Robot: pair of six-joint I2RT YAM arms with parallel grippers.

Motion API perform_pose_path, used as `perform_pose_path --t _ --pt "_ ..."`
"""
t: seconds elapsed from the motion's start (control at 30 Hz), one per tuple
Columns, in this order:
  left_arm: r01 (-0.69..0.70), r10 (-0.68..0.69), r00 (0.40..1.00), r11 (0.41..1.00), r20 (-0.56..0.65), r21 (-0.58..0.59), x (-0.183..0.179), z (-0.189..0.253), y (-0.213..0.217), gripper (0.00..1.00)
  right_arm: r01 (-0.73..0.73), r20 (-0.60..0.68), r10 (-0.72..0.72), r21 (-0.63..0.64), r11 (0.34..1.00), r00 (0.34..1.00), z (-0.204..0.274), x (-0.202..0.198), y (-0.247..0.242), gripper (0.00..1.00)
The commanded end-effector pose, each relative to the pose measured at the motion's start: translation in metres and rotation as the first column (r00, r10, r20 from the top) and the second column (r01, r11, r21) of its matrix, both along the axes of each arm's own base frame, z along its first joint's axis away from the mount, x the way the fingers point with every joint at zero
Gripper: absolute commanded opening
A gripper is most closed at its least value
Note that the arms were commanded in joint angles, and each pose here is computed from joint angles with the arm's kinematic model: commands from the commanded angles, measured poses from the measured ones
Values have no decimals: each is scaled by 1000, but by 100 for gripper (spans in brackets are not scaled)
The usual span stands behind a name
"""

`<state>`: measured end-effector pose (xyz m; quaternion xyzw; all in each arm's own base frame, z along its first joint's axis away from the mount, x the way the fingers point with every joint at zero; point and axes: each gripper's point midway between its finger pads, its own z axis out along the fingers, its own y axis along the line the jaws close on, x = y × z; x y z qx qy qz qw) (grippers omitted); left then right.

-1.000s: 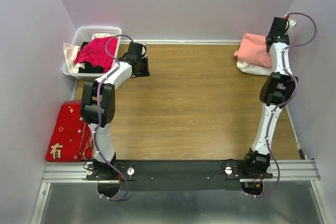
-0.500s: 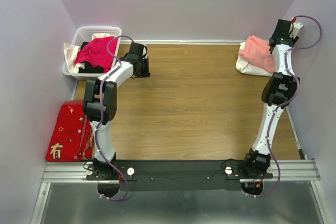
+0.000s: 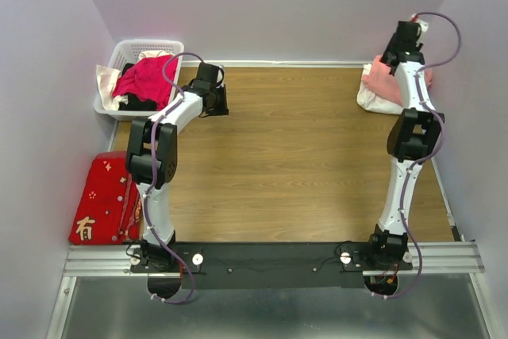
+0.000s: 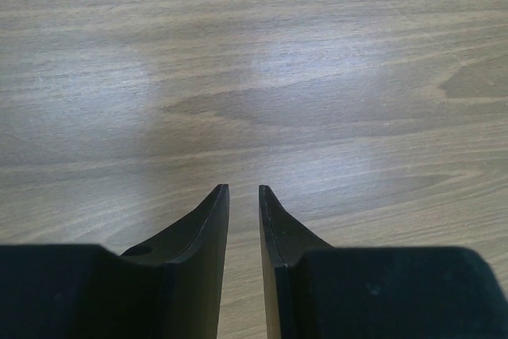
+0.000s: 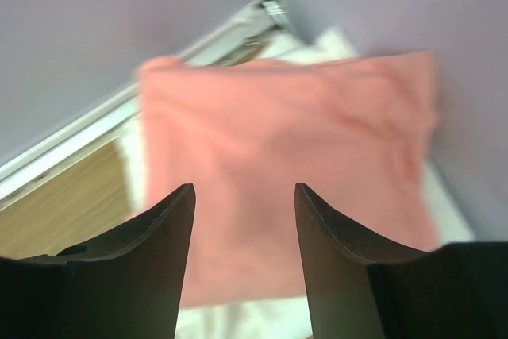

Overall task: Fold and stack the t-shirts
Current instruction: Neatly place the folded tshirt to the corner

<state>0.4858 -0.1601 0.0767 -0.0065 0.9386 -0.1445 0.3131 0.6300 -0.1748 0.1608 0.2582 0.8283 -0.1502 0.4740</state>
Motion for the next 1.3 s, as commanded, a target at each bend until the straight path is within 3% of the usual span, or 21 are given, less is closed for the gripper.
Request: perform_pose_path --t 0.0,0.13,0.57,1.0,1.1,1.13,1.17,1.27 --pt "8 -8 1000 1000 7 -25 -1 2 -7 30 -196 24 195 58 979 980 7 14 83 61" --pt "7 -7 1000 1000 11 -24 -5 3 -6 30 -236 0 237 110 965 971 -15 16 99 61" --pt "4 -4 1000 1000 3 -19 -8 -2 -4 30 -225 -93 233 87 970 968 -62 18 92 54" --pt "18 -18 1000 1000 -4 -22 2 -12 -8 30 -163 -252 171 52 985 953 -90 -26 78 45" --pt "23 -23 1000 999 -4 -25 6 -13 -10 30 -145 -278 151 44 989 948 -94 -33 76 26" --pt "25 -25 1000 999 0 -24 7 -12 -11 30 -138 -281 144 40 990 949 -92 -35 75 10" --pt "27 -27 1000 999 -2 -24 7 -13 -11 30 -129 -283 132 30 991 950 -90 -36 72 3" --pt "29 -29 1000 999 -2 -29 10 -13 -12 30 -111 -265 106 -5 994 958 -72 -37 66 1"
